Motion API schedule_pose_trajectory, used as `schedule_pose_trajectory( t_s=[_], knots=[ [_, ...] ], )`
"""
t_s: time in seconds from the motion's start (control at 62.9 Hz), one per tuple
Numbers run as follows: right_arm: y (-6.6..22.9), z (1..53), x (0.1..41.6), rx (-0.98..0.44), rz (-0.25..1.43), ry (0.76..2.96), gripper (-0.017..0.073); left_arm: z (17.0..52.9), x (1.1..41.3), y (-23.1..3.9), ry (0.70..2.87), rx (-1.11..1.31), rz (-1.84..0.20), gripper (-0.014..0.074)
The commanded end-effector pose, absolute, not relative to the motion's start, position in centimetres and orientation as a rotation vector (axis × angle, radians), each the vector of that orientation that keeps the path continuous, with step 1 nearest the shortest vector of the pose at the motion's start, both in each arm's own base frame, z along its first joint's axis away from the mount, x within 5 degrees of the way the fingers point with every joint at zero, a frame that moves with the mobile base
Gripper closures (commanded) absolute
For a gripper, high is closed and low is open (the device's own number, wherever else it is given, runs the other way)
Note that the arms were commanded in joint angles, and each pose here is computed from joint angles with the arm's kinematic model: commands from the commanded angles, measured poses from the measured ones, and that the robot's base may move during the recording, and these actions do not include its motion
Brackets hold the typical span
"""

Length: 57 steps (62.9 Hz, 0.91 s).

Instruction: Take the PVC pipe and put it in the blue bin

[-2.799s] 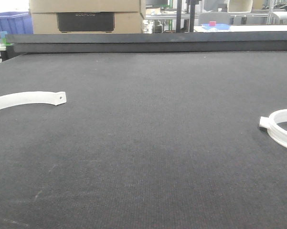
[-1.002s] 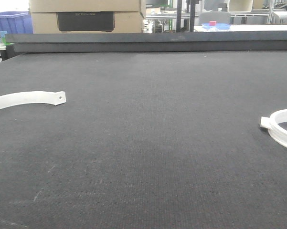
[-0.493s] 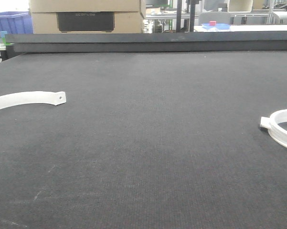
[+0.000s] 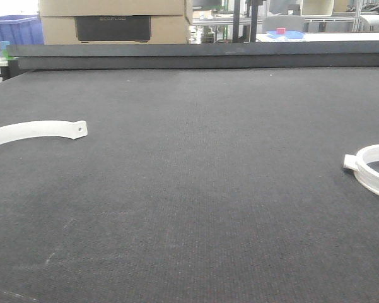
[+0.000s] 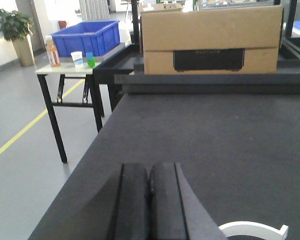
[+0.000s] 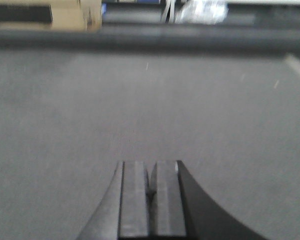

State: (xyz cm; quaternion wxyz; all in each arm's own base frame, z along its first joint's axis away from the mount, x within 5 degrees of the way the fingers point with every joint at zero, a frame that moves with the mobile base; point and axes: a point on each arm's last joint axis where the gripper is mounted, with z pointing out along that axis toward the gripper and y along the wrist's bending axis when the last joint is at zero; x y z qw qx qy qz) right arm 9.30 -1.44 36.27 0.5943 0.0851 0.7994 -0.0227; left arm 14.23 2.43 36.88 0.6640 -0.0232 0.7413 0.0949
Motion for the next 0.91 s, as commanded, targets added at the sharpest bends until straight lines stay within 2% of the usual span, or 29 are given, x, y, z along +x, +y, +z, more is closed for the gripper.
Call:
schedule_pose_trajectory(
  t_s=[0.0, 0.27, 0.477, 0.891],
  knots=[
    [-1.9, 35.8, 11.1, 0.218, -0.024, 1.914, 0.0722, 37.1, 15.4, 2.7, 1.674, -0.056, 0.214, 0.0704],
    [-2.4, 34.7, 13.1, 0.236, -0.008, 1.996, 0.0722, 35.2, 18.3, 3.1, 1.785, -0.073, 0.188, 0.0704],
    [-2.5, 35.2, 13.3, 0.246, -0.009, 1.935, 0.0722, 35.6, 18.4, 3.1, 1.733, -0.074, 0.185, 0.0704],
    [-2.5, 34.6, 13.8, 0.249, 0.003, 1.991, 0.0722, 35.9, 18.5, 3.1, 1.698, -0.075, 0.183, 0.0704]
  ],
)
